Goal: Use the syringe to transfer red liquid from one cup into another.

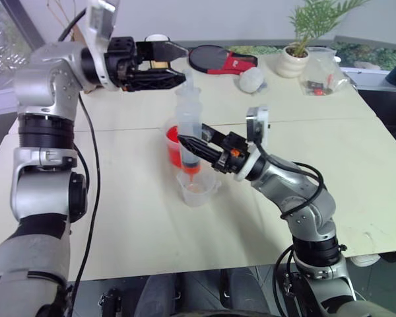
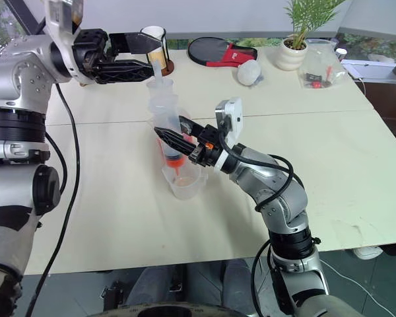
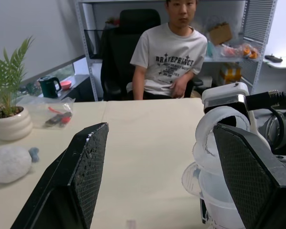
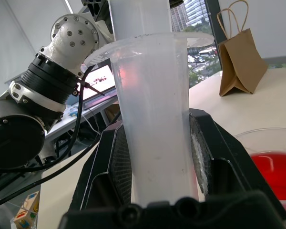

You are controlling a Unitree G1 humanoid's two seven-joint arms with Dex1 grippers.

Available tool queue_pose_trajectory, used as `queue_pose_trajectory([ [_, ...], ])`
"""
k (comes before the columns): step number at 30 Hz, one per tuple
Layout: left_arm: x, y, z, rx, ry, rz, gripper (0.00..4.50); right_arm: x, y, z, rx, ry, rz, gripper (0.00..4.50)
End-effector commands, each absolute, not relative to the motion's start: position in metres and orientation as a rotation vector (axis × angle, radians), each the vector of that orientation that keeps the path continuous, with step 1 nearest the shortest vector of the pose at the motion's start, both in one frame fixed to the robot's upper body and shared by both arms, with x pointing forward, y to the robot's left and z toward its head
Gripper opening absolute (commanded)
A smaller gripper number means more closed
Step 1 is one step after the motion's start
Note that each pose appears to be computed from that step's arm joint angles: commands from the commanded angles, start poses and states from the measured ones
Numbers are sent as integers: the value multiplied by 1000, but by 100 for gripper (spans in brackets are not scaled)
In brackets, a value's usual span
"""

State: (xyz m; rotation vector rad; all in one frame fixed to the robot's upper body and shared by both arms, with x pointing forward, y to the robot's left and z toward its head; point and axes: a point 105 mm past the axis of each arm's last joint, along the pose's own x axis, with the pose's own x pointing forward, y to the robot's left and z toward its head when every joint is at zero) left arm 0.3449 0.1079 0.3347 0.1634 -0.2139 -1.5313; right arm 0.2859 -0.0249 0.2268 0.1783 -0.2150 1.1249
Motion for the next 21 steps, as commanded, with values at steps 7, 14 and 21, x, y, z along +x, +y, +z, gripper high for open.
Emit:
queue_pose_trajectory([
  [7, 334, 92, 343, 211, -277, -1596, 78, 282, -25, 233, 162, -264, 1130, 137],
  [14, 327, 84, 334, 199, -251, -1649, 3, 284, -27, 235, 158, -278, 1112, 137],
  [21, 321, 73, 315, 170, -201, -1690, 3, 284, -34, 245, 139, -309, 1096, 137],
])
